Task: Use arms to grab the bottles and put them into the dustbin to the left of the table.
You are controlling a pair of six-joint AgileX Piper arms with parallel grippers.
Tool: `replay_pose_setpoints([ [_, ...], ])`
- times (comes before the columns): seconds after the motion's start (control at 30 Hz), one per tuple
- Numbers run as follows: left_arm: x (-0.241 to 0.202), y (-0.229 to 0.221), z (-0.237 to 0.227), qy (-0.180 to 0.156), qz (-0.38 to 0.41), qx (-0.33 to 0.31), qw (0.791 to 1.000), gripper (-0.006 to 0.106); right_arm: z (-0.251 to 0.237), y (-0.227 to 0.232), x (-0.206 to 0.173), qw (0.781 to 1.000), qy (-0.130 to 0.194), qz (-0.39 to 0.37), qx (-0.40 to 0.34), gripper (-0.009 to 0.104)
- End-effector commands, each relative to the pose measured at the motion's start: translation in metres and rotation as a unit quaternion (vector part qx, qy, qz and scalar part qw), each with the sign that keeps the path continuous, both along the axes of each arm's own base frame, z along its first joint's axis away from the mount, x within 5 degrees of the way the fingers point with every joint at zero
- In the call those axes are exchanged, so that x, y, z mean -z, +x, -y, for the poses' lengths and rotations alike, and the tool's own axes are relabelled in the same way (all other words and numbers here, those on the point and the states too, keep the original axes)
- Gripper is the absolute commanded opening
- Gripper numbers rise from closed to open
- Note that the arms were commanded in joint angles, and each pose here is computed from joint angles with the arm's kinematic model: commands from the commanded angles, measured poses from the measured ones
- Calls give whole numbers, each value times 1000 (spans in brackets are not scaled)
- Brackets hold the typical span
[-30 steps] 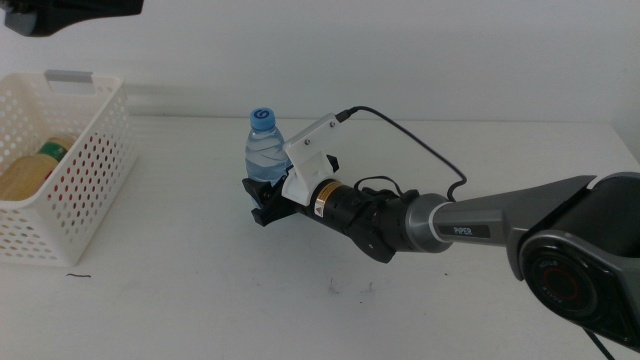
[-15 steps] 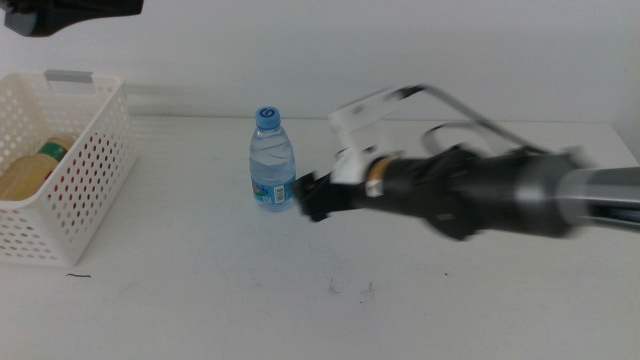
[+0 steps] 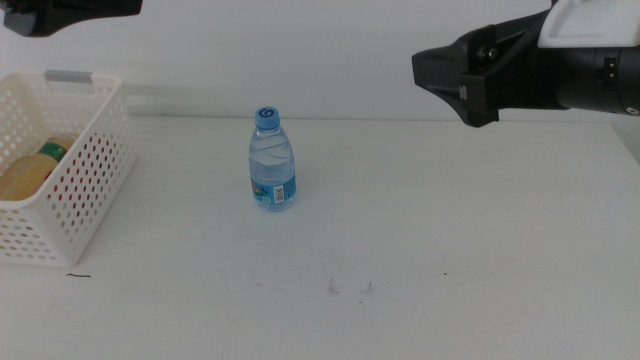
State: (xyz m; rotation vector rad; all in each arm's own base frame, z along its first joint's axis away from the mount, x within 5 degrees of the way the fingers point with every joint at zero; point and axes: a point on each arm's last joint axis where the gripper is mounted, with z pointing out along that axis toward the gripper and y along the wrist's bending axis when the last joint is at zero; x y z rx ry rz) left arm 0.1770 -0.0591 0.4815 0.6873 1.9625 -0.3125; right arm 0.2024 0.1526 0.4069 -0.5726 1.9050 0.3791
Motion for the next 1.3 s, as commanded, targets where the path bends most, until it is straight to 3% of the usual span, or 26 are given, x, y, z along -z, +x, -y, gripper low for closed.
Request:
replay_pose_setpoints([
  [0.0, -1, 0, 0, -2, 7, -2, 1000, 93, 2, -3, -2, 1000, -6, 0, -2, 88],
  [0.3, 2, 4, 0, 2, 19, -12, 1000, 93, 1, -2, -1, 1000, -7, -1, -2, 88],
  [0.43, 34, 12, 16, -12, 77, -46, 996, 93, 1, -2, -1, 1000, -7, -1, -2, 88],
  [0.53, 83, 13, 42, -53, 153, -38, 986, 93, 1, -2, -1, 1000, -7, -1, -2, 88],
  [0.63, 139, 12, 56, -133, 231, -9, 964, 93, 1, -2, -1, 1000, -7, 0, -2, 88],
  [0.67, 159, 12, 55, -164, 226, -19, 960, 93, 1, -2, -1, 1000, -7, 0, -2, 88],
  [0.73, 196, 12, 53, -192, 187, -38, 963, 93, 1, -2, -1, 1000, -7, 0, -2, 88],
  [0.87, 250, 12, 46, -174, 107, -88, 975, 93, 1, -2, -1, 1000, -7, 0, -2, 88],
  [0.97, 266, 18, 47, -138, 95, -92, 981, 93, 1, -2, -1, 1000, -7, 0, -2, 88],
  [1.07, 276, 24, 51, -124, 83, -90, 985, 93, 1, -2, -1, 1000, -7, 0, -2, 87],
  [1.13, 283, 27, 54, -132, 68, -92, 985, 93, 1, -2, -1, 1000, -7, 0, -2, 87],
  [1.27, 295, 45, 55, -149, 112, -102, 977, 93, 1, -2, -1, 1000, -7, 0, -2, 87],
])
